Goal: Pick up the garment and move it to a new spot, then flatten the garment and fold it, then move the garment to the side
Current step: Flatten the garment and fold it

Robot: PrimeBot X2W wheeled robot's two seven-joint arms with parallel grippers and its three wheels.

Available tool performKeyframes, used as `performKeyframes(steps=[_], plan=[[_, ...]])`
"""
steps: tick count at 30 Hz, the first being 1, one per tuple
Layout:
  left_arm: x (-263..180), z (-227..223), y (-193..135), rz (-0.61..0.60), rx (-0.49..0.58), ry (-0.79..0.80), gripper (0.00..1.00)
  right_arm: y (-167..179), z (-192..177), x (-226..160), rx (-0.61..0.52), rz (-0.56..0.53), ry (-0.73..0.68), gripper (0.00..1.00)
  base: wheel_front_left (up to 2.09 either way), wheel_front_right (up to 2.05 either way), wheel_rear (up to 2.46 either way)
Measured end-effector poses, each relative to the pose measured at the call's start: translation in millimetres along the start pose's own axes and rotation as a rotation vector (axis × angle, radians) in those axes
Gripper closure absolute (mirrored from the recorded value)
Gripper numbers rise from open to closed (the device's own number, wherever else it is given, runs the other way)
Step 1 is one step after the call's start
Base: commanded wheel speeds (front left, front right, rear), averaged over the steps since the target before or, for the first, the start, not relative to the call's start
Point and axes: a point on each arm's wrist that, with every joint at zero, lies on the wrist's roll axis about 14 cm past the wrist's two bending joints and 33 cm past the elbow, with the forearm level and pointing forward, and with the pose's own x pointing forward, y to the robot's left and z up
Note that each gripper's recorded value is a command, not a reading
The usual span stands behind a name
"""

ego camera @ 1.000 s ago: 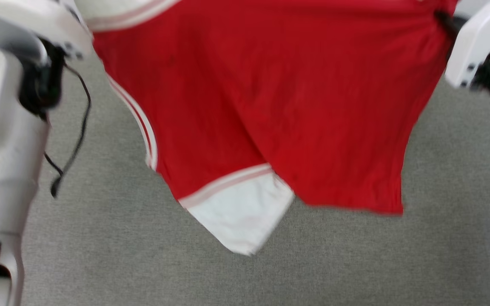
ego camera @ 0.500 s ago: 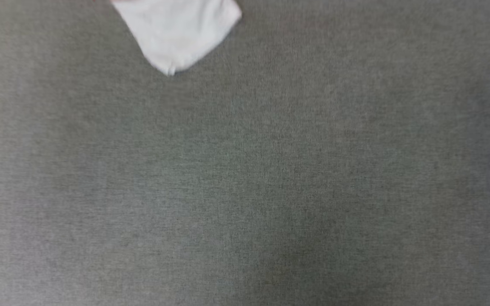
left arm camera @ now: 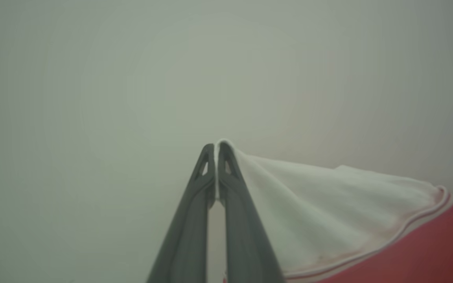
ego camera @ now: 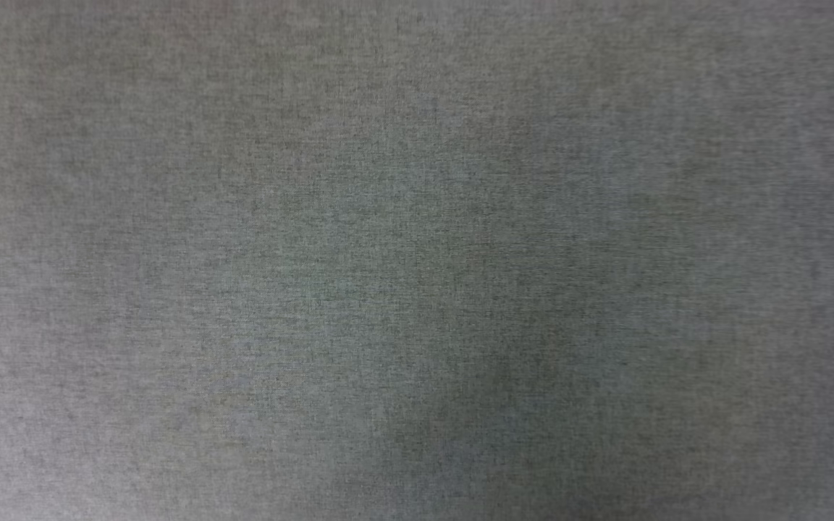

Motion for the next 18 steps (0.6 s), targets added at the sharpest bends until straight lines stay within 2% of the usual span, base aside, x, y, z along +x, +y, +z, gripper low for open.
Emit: performKeyframes(steps=[9, 15, 18], plan=[[-29.2, -82.0, 4.5, 0.011, -0.022, 0.186, 1.0, 23.3, -77.1, 4.6, 0.051, 0.05, 0.151, 1.0, 0.0, 0.0, 0.0], [-70.6, -110.1, 7.0, 0.036, -0.062, 0.292, 1.0, 35.4, -117.4, -28.4, 0.109, 0.075, 0.224, 1.0, 0.0, 0.0, 0.0], [-110.6, -128.0, 10.1, 0.059, -0.08, 0.375, 1.0, 46.4, -140.5, -60.7, 0.147, 0.094, 0.275, 1.0, 0.0, 0.0, 0.0]])
